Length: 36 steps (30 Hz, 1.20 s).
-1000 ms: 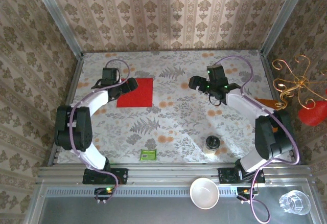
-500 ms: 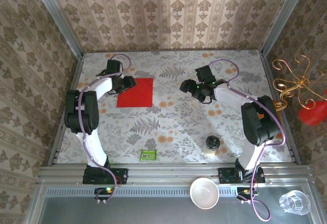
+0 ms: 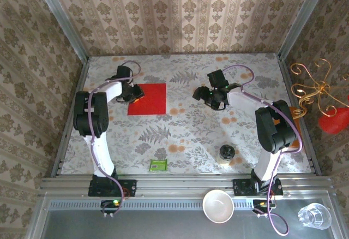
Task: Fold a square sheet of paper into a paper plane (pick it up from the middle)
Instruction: Move the square sheet of paper to the center of the table, then first fold in half a square sheet of paper at the center of the table.
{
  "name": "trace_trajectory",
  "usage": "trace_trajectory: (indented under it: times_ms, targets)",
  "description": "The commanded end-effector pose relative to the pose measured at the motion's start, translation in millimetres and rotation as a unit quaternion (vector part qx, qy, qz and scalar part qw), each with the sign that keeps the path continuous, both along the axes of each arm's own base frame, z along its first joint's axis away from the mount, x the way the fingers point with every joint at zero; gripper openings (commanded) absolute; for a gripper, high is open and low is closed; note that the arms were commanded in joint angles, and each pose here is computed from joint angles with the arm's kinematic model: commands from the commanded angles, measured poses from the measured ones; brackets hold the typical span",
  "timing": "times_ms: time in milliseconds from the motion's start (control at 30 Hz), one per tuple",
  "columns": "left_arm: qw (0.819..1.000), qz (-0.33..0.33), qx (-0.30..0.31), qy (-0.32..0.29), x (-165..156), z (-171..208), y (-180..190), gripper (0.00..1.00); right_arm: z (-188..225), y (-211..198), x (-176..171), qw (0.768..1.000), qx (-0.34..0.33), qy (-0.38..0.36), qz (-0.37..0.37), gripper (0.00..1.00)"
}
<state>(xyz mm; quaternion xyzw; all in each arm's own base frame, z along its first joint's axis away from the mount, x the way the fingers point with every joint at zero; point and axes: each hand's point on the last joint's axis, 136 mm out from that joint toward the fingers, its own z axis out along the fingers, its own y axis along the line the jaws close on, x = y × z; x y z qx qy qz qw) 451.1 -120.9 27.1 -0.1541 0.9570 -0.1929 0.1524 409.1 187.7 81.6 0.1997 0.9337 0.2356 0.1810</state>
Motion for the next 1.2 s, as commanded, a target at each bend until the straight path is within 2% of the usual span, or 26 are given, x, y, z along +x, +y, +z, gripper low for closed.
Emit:
trace_trajectory:
  times_ms: [0, 333, 500, 667, 767, 967, 1167]
  targets:
    - [0.997, -0.023, 0.002, 0.067, -38.1, -28.7, -21.6, 0.3, -4.2, -2.2, -4.3, 1.0, -0.01, 0.021, -0.007, 0.74]
    - [0.992, -0.056, -0.007, 0.111, -126.5, -40.3, -105.8, 0.26, -20.0, -4.2, -27.7, 0.998, -0.021, 0.057, 0.011, 0.68]
    - [0.99, -0.053, -0.03, 0.13, -159.7, -31.9, -130.9, 0.25, -27.1, 10.0, -47.4, 0.996, -0.008, 0.078, 0.04, 0.64]
    - [0.991, -0.076, -0.077, 0.082, -145.7, 14.6, -147.2, 0.26, -30.0, 23.6, -63.8, 0.993, 0.009, 0.099, 0.066, 0.58]
    - [0.99, -0.086, -0.095, 0.066, -134.9, 26.9, -145.0, 0.26, -31.8, 28.5, -69.5, 0.992, 0.014, 0.105, 0.073, 0.51]
    - [0.984, -0.107, -0.107, 0.093, -128.8, 10.7, -140.0, 0.2, -48.8, 40.5, -79.2, 0.988, 0.018, 0.132, 0.084, 0.37]
    - [0.982, -0.124, -0.107, 0.098, -126.7, 4.8, -144.3, 0.15, -60.0, 37.1, -81.8, 0.986, 0.008, 0.143, 0.08, 0.35]
